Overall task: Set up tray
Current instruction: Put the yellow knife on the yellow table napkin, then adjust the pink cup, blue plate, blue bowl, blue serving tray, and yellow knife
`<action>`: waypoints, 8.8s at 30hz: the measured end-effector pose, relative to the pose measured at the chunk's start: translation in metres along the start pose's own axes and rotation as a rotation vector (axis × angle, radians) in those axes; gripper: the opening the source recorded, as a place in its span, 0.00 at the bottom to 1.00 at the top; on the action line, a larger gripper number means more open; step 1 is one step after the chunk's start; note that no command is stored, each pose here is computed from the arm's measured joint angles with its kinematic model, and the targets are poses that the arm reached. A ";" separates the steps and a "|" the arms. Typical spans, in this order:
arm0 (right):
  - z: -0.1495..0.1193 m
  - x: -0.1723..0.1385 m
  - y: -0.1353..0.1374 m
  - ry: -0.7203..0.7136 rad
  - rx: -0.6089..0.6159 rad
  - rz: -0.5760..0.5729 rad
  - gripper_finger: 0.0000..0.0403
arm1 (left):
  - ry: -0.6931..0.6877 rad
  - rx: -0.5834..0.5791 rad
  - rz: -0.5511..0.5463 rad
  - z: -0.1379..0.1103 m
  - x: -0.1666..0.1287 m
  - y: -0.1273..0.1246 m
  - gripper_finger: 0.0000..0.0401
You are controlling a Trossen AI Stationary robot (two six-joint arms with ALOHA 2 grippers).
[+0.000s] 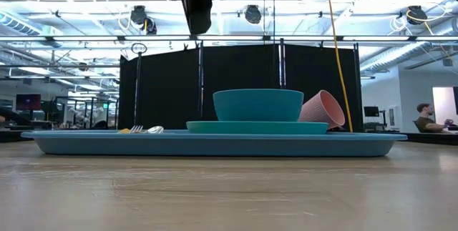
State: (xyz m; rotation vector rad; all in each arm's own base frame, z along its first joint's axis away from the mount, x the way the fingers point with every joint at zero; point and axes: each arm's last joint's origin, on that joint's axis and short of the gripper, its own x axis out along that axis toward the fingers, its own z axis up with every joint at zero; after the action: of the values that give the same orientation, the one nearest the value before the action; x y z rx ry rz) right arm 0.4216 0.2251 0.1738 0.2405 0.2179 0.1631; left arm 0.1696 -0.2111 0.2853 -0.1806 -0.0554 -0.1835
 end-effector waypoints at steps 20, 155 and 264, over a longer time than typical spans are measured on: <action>0.000 0.001 -0.003 0.005 0.019 -0.014 0.11 | 0.006 0.003 0.021 0.000 0.009 0.010 0.03; -0.057 -0.049 -0.034 0.155 -0.241 0.117 0.35 | 0.250 -0.753 0.533 -0.068 -0.011 0.280 0.01; 0.103 -0.148 -0.133 0.274 0.108 -0.296 0.01 | 0.096 -0.313 -0.164 -0.070 0.018 0.126 0.05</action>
State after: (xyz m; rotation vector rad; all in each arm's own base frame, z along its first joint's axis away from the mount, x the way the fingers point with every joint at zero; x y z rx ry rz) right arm 0.3205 0.0480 0.2667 0.2898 0.5319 -0.1111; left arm 0.2132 -0.1054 0.1961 -0.4798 0.0548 -0.3641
